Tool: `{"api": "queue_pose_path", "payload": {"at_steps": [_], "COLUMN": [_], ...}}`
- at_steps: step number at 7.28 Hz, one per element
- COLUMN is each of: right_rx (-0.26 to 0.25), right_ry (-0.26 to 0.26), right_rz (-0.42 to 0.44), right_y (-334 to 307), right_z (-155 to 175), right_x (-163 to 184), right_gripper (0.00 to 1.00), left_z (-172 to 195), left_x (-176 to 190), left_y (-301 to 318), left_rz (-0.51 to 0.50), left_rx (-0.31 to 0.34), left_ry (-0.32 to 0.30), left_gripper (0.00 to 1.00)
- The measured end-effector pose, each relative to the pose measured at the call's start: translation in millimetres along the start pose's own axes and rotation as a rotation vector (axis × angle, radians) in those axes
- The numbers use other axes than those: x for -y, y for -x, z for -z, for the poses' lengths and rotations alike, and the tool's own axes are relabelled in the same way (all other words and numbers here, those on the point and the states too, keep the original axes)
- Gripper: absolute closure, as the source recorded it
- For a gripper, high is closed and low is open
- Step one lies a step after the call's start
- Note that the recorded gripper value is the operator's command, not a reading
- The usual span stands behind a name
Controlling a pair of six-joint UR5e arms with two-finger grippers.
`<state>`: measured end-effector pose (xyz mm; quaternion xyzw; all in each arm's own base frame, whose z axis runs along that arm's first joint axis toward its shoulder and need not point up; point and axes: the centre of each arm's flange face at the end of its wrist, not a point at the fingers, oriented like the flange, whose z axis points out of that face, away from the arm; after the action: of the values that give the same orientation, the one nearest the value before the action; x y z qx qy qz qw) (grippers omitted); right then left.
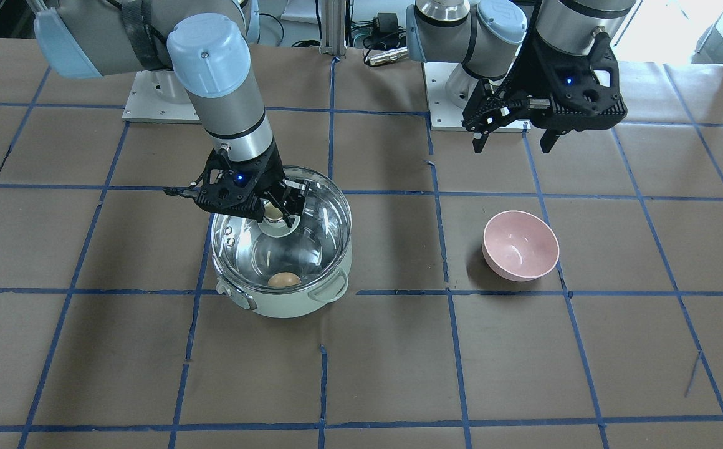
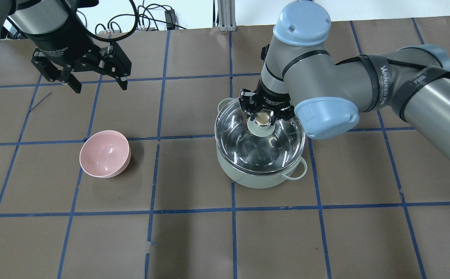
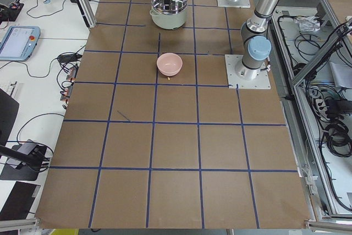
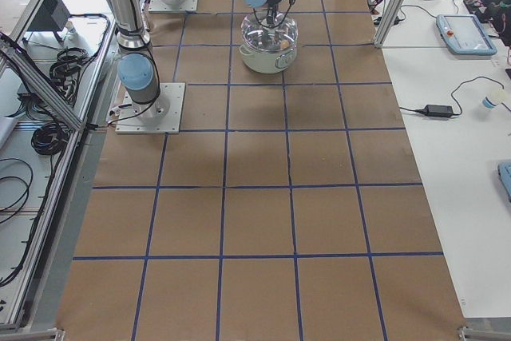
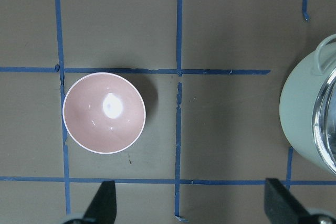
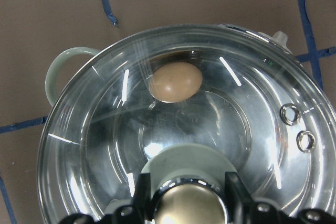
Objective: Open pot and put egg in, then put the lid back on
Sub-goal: 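Release the lid knob and raise the right gripper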
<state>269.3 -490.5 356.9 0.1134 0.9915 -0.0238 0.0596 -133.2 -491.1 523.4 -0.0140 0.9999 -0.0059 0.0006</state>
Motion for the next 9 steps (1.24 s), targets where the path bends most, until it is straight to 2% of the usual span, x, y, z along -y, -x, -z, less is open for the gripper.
{"api": "queue_pose_path", "payload": {"at_steps": [1,2,3,4,6,8,9], "right_rx": [-0.002,-0.004,-0.007,-0.01,-0.008,-0.001,-0.014], "right_ry": [0.002,0.0,-0.003,-0.004,-0.01,-0.038,-0.06], "right_rz": [-0.001,-0.002,-0.003,-0.004,-0.005,-0.014,-0.016], "right_y": [-0.7,-1.3,-1.9,-2.2,-2.5,-8.6,-16.6], "right_z": [-1.2,-1.2,-1.0,-0.8,0.4,12.7,28.3], "right_x": [-0.4,0.1,0.6,1.0,2.3,15.3,25.7], "right_gripper": [0.54,0.38,0.18,0.09,0.01,0.0,0.0], "left_z": [0.2,0.3,0.3,0.2,0.2,0.5,0.7], "left_x": [0.0,0.1,0.1,0.0,0.1,0.2,0.0], "left_y": [-0.1,-0.2,-0.3,-0.3,-0.4,-0.5,-0.4], "left_rz": [0.0,0.0,0.0,0.0,0.001,0.002,0.001], "left_rx": [-0.001,-0.002,-0.002,-0.002,-0.004,-0.005,-0.004], "left_ry": [-0.001,-0.001,-0.001,-0.001,-0.002,-0.002,-0.003], "left_gripper": [0.0,0.0,0.0,0.0,0.0,0.0,0.0]}}
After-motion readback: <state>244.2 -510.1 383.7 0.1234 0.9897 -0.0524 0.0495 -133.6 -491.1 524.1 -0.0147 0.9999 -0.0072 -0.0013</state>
